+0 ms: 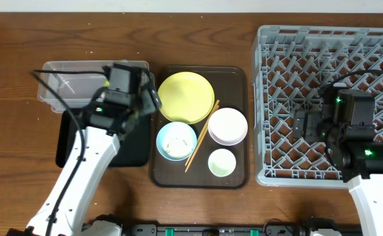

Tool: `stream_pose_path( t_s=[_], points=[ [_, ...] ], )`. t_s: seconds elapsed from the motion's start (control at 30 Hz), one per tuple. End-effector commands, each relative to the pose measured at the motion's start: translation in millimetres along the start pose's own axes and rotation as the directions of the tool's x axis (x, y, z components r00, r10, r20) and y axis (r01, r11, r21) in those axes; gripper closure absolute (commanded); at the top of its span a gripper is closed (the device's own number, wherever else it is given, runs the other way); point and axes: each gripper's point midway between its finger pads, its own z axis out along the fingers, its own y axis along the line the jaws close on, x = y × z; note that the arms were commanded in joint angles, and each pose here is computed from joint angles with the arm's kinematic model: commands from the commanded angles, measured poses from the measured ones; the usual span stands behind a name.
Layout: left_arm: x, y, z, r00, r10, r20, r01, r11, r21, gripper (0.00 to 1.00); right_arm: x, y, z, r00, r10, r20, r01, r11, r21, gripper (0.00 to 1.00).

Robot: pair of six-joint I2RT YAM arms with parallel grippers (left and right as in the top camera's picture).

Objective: Sort waste into correct bins and load items into the dishwasher rack
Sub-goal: 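Move the wrapper left and release it into the clear bin, then grasp the rim of the light-blue rice bowl with the left gripper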

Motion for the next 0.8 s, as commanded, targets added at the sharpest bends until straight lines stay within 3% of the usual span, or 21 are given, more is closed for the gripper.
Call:
stream_pose_path(
  t_s=[0.0, 0.33, 0.77],
  points=[
    [13, -5, -3, 0.997, 0.068, -0.038, -0.068, 0.998, -0.006, 0.14, -8, -1, -5, 1.0, 0.016, 0.023, -0.016, 1.0, -0.001, 0.01],
    [41, -28, -3, 0.982, 0.165, -0.097, -0.164, 0.986, 0.02, 0.15, -8, -1, -5, 1.0, 0.016, 0.025, -0.016, 1.0, -0.001, 0.01],
    [91, -54, 40, 0.924, 0.295, -0.245, -0.302, 0.953, 0.01, 0.16, -10, -1, -5, 0.999, 0.016, 0.03, -0.016, 1.0, -0.001, 0.01]
  ],
)
